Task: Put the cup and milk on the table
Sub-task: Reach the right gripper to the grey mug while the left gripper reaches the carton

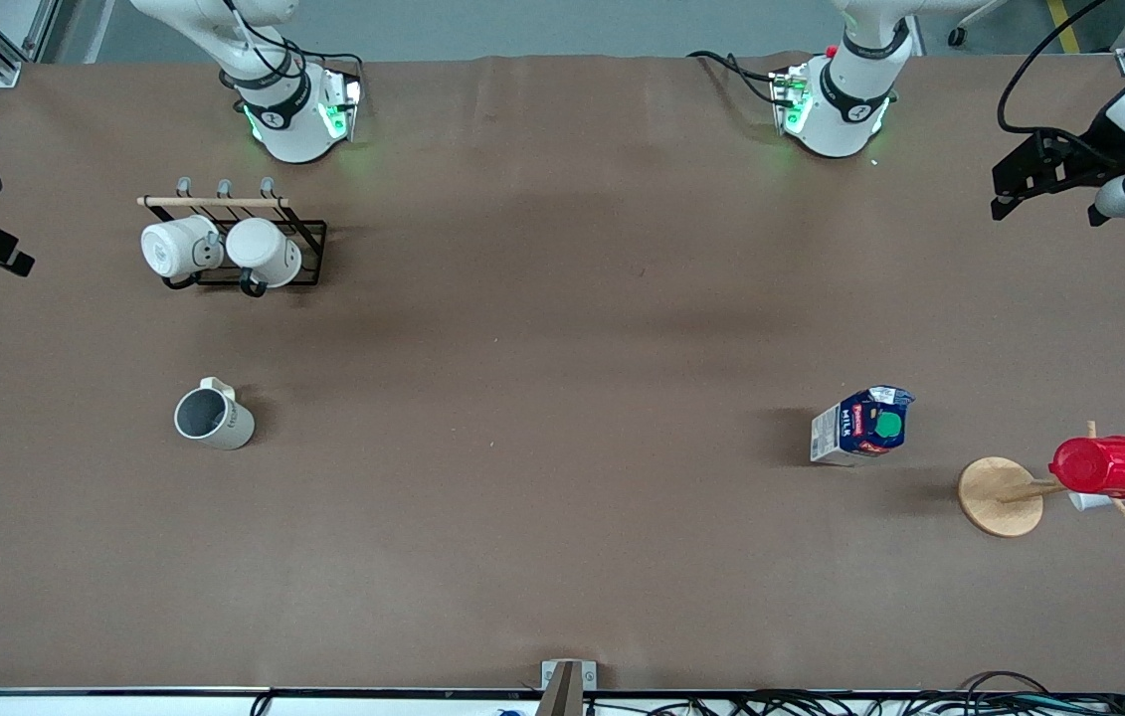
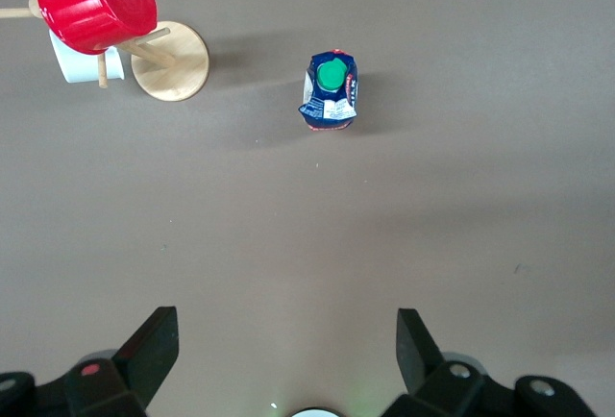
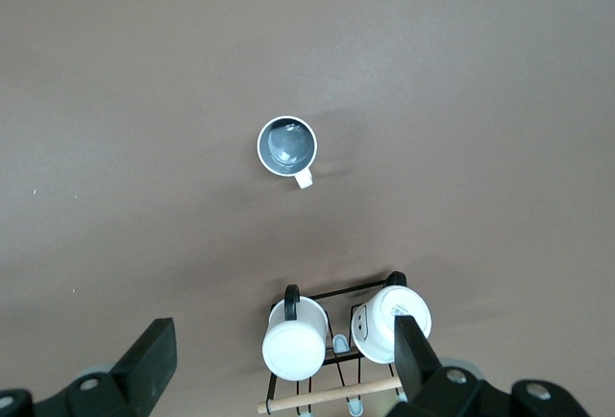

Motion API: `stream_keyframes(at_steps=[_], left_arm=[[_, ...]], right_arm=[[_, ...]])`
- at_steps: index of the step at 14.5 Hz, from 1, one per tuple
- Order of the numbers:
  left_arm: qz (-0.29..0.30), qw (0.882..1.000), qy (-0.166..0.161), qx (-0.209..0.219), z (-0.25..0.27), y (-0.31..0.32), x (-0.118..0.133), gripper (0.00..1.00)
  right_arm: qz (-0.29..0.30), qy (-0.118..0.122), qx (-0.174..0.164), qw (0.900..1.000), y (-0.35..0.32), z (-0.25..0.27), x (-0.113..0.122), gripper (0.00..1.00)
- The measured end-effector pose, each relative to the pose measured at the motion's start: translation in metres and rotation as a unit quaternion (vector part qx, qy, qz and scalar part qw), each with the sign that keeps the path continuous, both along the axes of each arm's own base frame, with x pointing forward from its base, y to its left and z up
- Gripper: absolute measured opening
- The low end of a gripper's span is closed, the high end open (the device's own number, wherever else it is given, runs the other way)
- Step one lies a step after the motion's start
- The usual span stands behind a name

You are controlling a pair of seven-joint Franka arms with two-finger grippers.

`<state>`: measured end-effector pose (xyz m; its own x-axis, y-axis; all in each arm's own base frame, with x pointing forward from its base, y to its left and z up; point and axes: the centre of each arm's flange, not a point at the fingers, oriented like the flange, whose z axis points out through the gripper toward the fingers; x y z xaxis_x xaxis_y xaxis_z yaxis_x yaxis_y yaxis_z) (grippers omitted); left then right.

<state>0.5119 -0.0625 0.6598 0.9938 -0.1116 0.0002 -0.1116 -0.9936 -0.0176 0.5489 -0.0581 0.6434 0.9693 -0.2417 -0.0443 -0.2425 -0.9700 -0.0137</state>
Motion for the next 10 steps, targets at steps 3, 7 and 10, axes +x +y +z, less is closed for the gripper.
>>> stream_keyframes(at_steps=[3,7,10], left_arm=[[0.004,1.0,0.0,0.0,0.0,0.004,0.0,1.0],[0.005,1.0,-0.006,-0.004,-0.022,0.006,0.024,1.0],[0.005,1.0,-0.014,-0.013,-0.08,0.005,0.071,1.0]], right_arm=[[0.002,0.002,0.0,1.0,0.0,0.0,-0.001,1.0],[0.005,0.011,0.001,1.0,0.001,-0.002,-0.002,1.0],[0.039,0.02,0.005,0.999,0.003,-0.015,0.002,1.0]])
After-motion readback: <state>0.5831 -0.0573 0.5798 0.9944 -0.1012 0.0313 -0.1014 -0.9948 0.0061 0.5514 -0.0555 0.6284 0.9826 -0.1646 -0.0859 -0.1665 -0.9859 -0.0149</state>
